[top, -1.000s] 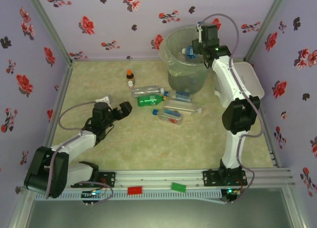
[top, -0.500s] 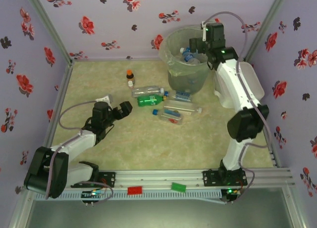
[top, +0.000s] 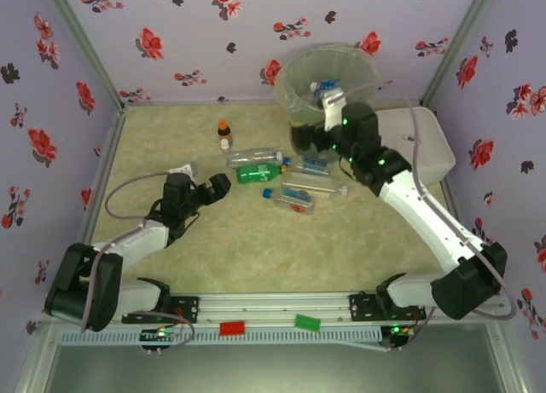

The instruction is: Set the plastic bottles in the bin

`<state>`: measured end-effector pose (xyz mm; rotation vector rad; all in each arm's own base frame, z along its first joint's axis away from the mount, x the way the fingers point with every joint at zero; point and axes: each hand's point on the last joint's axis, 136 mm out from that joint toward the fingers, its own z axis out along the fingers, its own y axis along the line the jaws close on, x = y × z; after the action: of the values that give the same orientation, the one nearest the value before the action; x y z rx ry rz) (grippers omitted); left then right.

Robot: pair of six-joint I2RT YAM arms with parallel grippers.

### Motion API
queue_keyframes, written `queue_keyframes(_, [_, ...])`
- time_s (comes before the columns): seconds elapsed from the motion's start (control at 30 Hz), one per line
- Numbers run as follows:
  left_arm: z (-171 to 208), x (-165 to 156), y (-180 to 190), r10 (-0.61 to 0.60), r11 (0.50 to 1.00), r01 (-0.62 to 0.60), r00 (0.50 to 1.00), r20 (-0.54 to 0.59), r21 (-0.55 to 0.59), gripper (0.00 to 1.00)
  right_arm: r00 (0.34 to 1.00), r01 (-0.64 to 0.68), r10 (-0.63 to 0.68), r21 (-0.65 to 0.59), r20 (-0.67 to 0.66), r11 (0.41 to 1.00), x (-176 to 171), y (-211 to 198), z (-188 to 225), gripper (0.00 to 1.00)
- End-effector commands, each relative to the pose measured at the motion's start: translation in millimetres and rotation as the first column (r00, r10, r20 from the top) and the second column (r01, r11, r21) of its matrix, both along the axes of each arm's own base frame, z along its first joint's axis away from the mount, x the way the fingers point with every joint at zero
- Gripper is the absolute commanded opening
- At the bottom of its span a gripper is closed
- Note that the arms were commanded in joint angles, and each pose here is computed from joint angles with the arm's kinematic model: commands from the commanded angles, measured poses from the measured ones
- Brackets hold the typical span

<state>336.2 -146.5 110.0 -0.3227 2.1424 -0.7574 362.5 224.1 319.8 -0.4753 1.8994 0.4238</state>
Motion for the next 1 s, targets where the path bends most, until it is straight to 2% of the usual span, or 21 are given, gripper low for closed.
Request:
queue_keyframes(0.0, [19,11,-9,-0.003,0.999,0.005,0.999,0.048,-0.043,1.0,0.995,-0.06,0.066,0.079,-0.079,0.995,-29,22,-35,1.0])
queue_keyframes(0.17, [21,14,-4,0.015,0.999,-0.014,0.999,0.045,-0.039,1.0,0.965,-0.098,0.125,0.129,-0.23,0.987,-58,49,-100,0.99])
queue_keyframes(0.3, [24,14,0,0.025,0.999,-0.024,0.999,0.044,-0.029,1.0,0.916,-0.14,0.139,0.025,-0.377,0.99,-70,60,-150,1.0])
queue_keyframes(0.47, [30,13,3,0.038,0.999,-0.037,0.998,0.054,-0.024,1.0,0.876,-0.182,0.062,-0.209,-0.478,0.961,-76,46,-194,0.99])
queue_keyframes(0.67, [31,15,3,0.04,0.999,-0.04,0.998,0.051,-0.016,1.0,0.839,-0.302,0.048,-0.391,-0.542,0.87,-75,39,-215,0.92])
queue_keyframes(0.87, [34,14,4,0.037,0.999,-0.036,0.997,0.062,-0.014,1.0,0.808,-0.401,0.025,-0.518,-0.589,0.755,-69,38,-230,0.87])
queue_keyframes(0.97, [32,12,7,0.041,0.999,-0.042,0.997,0.059,0.008,1.0,0.807,-0.425,-0.017,-0.601,-0.59,0.676,-67,32,-246,0.84])
